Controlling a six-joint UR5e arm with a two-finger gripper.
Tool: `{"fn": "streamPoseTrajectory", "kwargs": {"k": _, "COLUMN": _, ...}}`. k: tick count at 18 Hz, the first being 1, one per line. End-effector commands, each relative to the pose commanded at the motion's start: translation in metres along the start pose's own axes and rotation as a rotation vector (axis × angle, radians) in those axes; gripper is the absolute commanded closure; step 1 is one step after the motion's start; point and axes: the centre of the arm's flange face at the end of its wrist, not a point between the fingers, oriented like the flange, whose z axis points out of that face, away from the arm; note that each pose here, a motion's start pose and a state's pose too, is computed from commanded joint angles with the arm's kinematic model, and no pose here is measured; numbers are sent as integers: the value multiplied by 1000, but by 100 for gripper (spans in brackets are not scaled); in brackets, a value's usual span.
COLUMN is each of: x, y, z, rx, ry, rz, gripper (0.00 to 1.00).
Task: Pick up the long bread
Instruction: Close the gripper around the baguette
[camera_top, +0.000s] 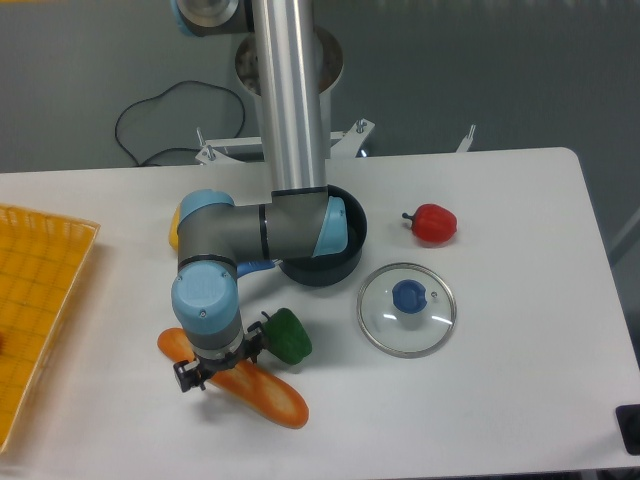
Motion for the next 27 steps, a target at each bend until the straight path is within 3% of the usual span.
{"fn": "streamPoseTrajectory", "kwargs": {"k": 27, "x": -3, "y": 1, "z": 2, "rx": 14, "ry": -39, "rz": -11, "gripper": 14}}
